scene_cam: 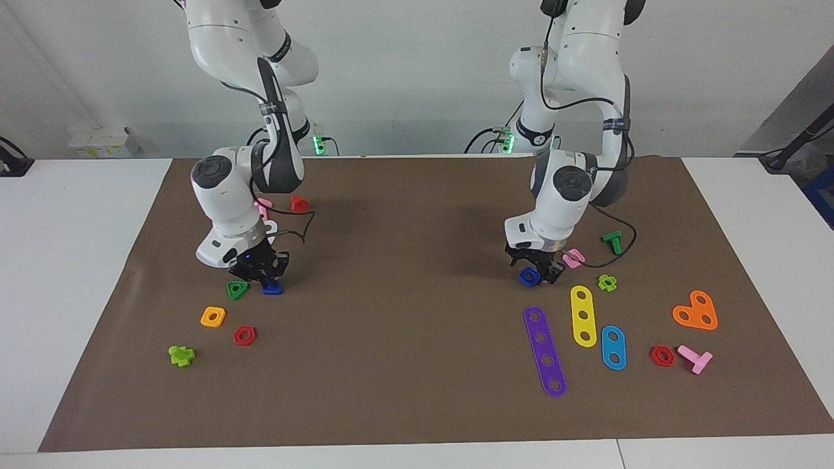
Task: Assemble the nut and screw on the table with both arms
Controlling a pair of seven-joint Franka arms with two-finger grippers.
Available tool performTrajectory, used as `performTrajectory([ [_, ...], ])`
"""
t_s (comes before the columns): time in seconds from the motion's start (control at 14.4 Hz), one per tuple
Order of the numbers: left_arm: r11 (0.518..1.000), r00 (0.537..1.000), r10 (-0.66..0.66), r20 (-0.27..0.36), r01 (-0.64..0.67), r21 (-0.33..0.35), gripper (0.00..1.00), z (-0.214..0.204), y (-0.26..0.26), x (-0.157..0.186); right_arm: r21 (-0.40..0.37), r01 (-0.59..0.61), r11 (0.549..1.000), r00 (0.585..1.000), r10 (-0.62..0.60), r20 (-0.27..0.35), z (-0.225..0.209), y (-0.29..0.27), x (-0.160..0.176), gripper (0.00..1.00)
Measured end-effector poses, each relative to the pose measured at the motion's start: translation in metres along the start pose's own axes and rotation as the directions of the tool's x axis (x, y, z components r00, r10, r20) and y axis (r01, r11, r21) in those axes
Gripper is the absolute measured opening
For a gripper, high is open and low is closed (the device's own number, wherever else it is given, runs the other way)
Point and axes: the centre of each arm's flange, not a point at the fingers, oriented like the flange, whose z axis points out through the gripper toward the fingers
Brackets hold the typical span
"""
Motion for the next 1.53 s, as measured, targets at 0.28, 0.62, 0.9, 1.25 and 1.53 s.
performTrajectory([
  [0.28,1.0,1.0,0.015,-0.004,-0.015,0.003,0.8,0.002,0.0,-0.001,0.017,-0.081,0.997,0.997,0.081,-0.01,-0.056,-0.039,0.035,0.19],
  [0.62,0.999,0.999,0.038,0.0,-0.038,0.001,0.77,0.005,0.0,-0.003,0.066,-0.186,0.98,0.982,0.188,-0.029,-0.101,-0.175,0.055,0.19],
  [0.9,0.999,0.999,0.051,0.002,-0.051,0.0,0.73,0.01,0.001,-0.007,0.1,-0.243,0.965,0.967,0.25,-0.056,-0.074,-0.27,0.052,0.19],
  [1.25,0.999,0.999,0.05,-0.006,-0.05,0.007,0.52,0.007,-0.002,-0.007,0.061,-0.235,0.97,0.969,0.239,-0.063,-0.036,-0.317,0.04,0.19],
  [1.53,1.0,1.0,0.031,-0.004,-0.031,0.005,0.46,0.007,-0.003,-0.008,-0.001,-0.245,0.97,0.967,0.244,-0.078,-0.001,-0.344,0.027,0.19],
])
